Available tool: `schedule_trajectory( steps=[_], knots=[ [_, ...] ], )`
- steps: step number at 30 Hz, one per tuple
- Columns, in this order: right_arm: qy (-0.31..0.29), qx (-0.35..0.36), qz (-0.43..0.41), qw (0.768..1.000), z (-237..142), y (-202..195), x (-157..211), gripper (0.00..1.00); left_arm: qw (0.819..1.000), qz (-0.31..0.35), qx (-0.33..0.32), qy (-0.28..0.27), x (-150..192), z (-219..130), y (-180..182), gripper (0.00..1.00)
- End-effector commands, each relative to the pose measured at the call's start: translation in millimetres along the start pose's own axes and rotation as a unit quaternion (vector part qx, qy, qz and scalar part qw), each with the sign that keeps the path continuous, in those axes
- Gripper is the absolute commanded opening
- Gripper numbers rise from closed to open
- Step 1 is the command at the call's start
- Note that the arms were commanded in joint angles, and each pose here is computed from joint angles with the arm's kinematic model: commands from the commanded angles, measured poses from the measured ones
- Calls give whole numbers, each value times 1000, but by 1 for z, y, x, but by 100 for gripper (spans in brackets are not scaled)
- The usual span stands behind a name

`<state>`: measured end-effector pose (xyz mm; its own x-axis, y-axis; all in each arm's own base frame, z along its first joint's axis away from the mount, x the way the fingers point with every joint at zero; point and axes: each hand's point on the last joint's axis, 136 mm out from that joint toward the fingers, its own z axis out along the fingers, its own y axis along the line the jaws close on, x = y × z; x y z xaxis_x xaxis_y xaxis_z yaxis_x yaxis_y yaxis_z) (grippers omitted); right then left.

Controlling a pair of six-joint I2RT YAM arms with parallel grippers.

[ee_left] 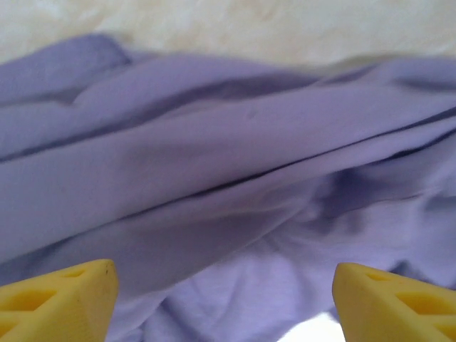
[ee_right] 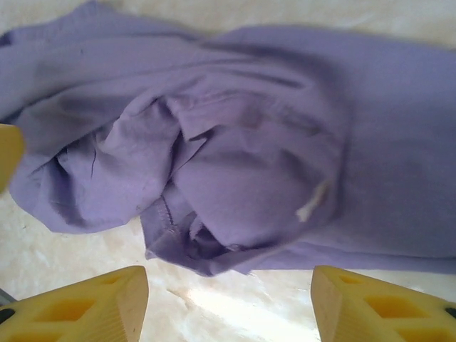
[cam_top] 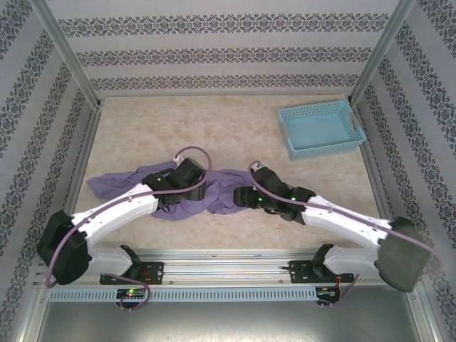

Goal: Fold the inside-out t-shirt

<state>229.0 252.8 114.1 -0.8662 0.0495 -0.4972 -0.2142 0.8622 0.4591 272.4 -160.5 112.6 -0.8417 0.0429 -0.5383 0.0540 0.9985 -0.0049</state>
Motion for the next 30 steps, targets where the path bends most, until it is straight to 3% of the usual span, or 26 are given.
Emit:
schedule_trajectory(
  steps=[1,5,13,17,20,24,27,30],
  knots=[
    [-19,-65,22,997,12,39,-20,63,998,3,-61,22,10,12,23,79],
    [0,-86,25,996,34,53,-21,62,997,-19,-62,39,16,31,29,78],
    [40,-90,27,995,77,67,-21,58,997,-39,-37,58,16,50,30,65],
    [66,-103,26,992,96,77,-17,46,997,-58,-30,47,12,53,31,49],
    [71,-75,18,994,104,69,-17,36,996,-73,-16,43,10,55,31,36],
    [58,-38,-6,998,98,56,-21,12,995,-86,-9,42,8,56,33,11],
    [41,-13,-22,999,86,47,-26,0,995,-99,5,17,2,49,33,1],
    [23,6,-39,999,68,39,-31,0,994,-109,12,-2,-5,40,34,0]
  ],
)
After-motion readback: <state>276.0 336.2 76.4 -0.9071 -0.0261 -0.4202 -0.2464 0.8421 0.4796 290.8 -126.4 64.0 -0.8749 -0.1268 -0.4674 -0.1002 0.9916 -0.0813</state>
